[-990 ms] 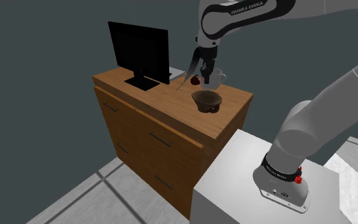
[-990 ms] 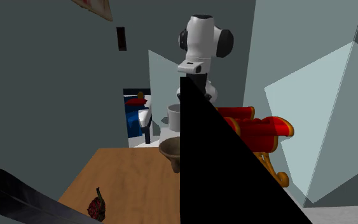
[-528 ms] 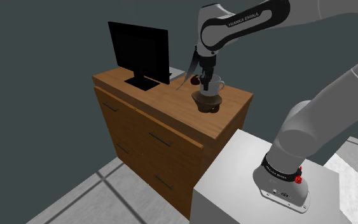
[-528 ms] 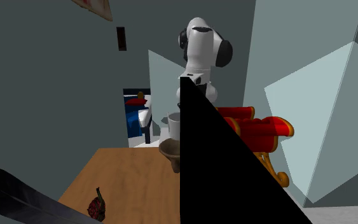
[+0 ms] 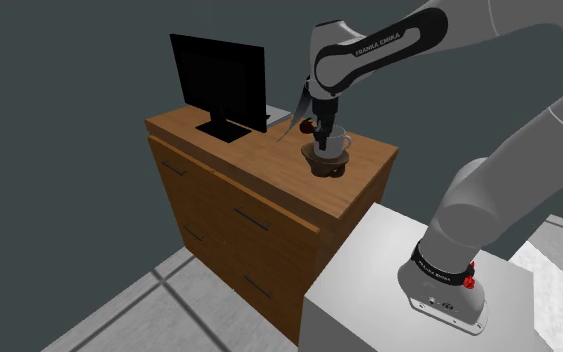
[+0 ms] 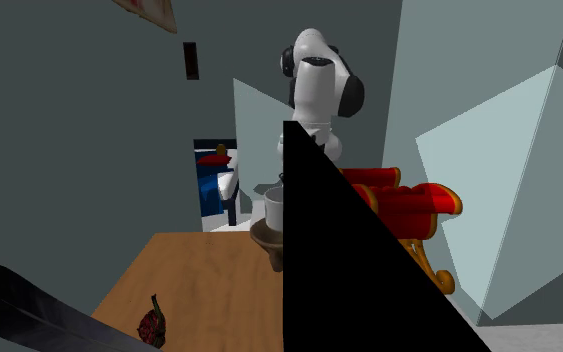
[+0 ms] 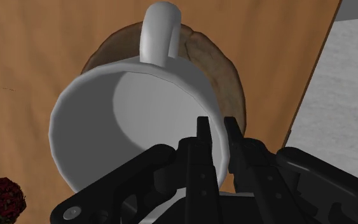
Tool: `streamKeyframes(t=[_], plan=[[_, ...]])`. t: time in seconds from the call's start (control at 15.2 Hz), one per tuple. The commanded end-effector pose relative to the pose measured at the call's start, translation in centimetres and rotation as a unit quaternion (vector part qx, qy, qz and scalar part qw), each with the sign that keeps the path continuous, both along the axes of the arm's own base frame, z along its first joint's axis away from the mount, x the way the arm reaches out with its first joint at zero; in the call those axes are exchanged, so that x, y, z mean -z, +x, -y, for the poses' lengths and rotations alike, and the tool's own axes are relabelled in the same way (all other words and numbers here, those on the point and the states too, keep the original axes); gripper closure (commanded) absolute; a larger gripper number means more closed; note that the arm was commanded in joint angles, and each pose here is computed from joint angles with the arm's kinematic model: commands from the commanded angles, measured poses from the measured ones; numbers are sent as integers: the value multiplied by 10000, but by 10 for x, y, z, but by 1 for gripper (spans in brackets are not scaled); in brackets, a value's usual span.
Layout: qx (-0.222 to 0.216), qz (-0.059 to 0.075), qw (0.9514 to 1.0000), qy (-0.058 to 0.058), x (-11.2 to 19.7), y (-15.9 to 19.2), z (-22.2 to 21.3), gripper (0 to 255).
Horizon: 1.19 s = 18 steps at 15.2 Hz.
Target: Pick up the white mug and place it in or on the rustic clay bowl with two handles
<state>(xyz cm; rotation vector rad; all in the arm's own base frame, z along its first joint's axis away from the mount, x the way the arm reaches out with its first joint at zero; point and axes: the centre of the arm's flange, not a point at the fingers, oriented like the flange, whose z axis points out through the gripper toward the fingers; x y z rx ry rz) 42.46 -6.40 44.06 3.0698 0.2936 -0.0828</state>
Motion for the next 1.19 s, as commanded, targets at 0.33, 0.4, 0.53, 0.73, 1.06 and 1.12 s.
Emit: streamKeyframes(t=[0.33, 0.4, 0.53, 0.73, 1.06, 1.12], plan=[[3, -9, 10000, 0, 1, 0, 1, 0], [3, -9, 10000, 0, 1, 0, 1, 0], [3, -9, 10000, 0, 1, 0, 1, 0], [3, -9, 10000, 0, -25, 1, -1, 0], [3, -9, 10000, 0, -48, 2, -3, 0], [3, -9, 10000, 0, -48, 2, -3, 0]])
